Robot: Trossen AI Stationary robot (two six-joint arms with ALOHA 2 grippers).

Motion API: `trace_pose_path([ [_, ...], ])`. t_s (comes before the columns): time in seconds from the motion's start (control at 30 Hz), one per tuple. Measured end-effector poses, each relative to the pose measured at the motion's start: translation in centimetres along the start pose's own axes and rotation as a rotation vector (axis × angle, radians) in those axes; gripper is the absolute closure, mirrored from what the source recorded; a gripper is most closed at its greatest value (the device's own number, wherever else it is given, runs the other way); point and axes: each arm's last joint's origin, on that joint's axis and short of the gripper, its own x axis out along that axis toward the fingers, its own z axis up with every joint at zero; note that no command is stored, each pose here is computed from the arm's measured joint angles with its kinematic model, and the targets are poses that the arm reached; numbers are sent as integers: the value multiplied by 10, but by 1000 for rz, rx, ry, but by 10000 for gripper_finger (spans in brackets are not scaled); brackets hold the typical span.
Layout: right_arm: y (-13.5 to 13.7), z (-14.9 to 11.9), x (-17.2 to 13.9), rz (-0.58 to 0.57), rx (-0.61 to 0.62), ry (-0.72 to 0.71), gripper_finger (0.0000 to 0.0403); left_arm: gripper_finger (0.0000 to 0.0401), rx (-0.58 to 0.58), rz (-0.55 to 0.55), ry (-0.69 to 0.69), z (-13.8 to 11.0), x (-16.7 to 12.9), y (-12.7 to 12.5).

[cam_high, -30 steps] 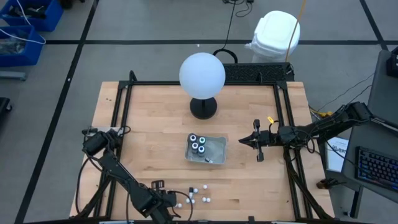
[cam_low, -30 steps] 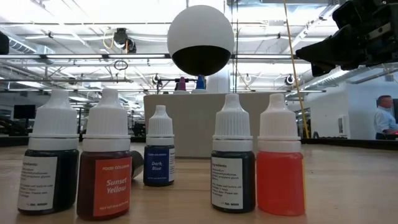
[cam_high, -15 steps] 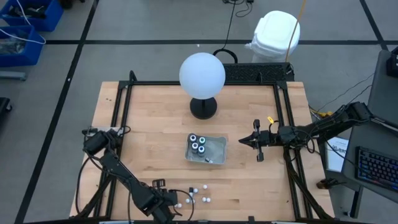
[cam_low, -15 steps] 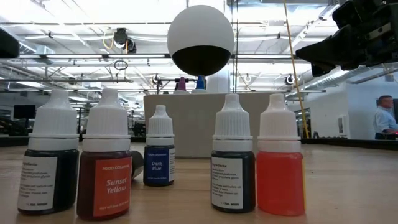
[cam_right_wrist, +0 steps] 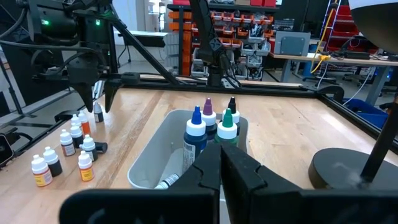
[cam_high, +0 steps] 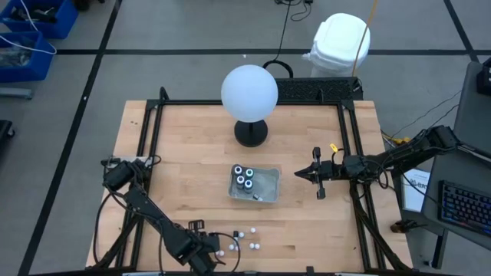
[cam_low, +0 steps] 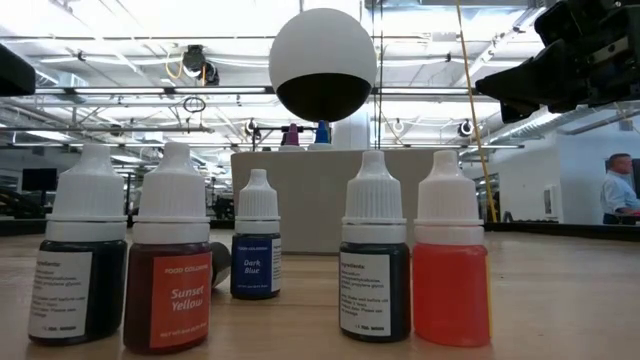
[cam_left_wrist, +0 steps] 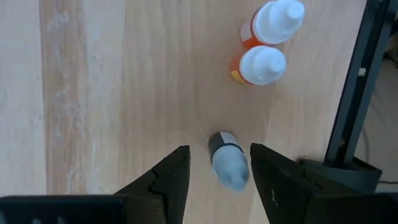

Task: Pick & Place food coloring
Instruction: Put the small black food coloring bottle into the gray bin

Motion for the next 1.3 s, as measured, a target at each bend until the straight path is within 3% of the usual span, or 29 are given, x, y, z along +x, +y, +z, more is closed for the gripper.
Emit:
trace_pose_path([
  [1.0, 0, 0, 0, -2, 0, 0, 403, 229, 14, -11, -5, 0, 0, -1],
  [1.3, 0, 0, 0, -3, 0, 0, 403, 302, 31, -55, -17, 2, 0, -5],
])
